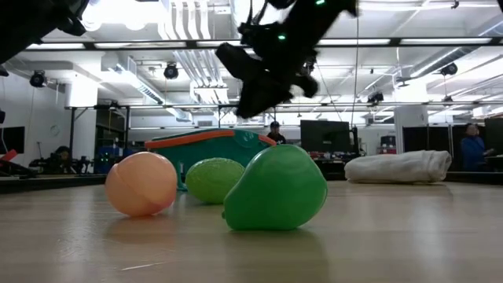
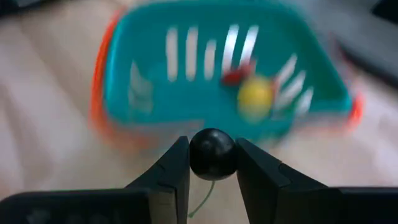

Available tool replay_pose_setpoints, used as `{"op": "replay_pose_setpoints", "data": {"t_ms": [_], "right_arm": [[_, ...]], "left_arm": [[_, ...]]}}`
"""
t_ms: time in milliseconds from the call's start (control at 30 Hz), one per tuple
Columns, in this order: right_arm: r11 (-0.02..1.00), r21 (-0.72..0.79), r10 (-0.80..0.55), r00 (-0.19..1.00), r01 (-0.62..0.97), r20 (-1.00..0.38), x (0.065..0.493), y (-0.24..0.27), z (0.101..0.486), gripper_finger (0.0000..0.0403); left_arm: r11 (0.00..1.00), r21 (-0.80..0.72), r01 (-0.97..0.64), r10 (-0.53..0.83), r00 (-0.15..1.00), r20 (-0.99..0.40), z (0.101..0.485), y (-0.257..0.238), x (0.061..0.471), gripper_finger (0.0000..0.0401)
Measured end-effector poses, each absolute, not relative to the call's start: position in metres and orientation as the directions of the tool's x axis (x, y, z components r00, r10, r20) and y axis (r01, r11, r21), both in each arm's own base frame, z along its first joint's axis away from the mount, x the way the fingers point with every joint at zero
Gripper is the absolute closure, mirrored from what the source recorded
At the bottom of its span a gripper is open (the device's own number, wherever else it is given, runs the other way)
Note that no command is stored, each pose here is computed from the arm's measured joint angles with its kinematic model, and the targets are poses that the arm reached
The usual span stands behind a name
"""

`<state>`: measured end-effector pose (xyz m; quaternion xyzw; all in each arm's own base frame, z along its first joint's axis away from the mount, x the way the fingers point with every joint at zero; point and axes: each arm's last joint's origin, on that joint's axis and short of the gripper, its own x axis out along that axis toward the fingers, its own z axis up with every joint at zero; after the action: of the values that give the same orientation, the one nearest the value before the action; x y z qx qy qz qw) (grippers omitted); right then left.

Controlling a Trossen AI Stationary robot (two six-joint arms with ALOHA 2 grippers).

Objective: Pick and placing Produce into tupperware
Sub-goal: Put the black cherry into the blue bin

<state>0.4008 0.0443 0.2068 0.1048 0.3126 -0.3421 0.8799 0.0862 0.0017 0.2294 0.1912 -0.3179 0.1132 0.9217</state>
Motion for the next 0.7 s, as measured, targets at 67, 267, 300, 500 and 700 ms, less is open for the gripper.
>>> {"op": "replay_pose_setpoints", "data": {"t_ms": [67, 267, 300, 500, 700], "right_arm": [[0.757, -0.015, -0.536, 0.607, 0.653, -0.586, 0.408, 0.017, 0.218, 0.0308], [0.812, 0.140, -0.377, 0.694, 0.566, -0.613, 0.417, -0.050, 0.218, 0.0308], [0.809, 0.149, -0.365, 0.685, 0.568, -0.631, 0.419, -0.059, 0.211, 0.0308], [0.804, 0.117, -0.374, 0.649, 0.583, -0.662, 0.418, -0.083, 0.195, 0.0264], [0.847, 0.121, -0.361, 0.727, 0.518, -0.584, 0.416, -0.071, 0.226, 0.0158]], "left_arm": [[0.902, 0.283, -0.326, 0.079, 0.769, 0.634, 0.230, 0.001, 0.086, 0.0401], [0.903, 0.287, -0.321, 0.069, 0.767, 0.638, 0.230, 0.001, 0.085, 0.0401], [0.902, 0.288, -0.320, 0.069, 0.768, 0.637, 0.230, 0.001, 0.085, 0.0401], [0.903, 0.288, -0.320, 0.068, 0.767, 0.638, 0.230, 0.001, 0.085, 0.0401], [0.903, 0.293, -0.315, 0.061, 0.768, 0.637, 0.230, 0.001, 0.085, 0.0401]]}}
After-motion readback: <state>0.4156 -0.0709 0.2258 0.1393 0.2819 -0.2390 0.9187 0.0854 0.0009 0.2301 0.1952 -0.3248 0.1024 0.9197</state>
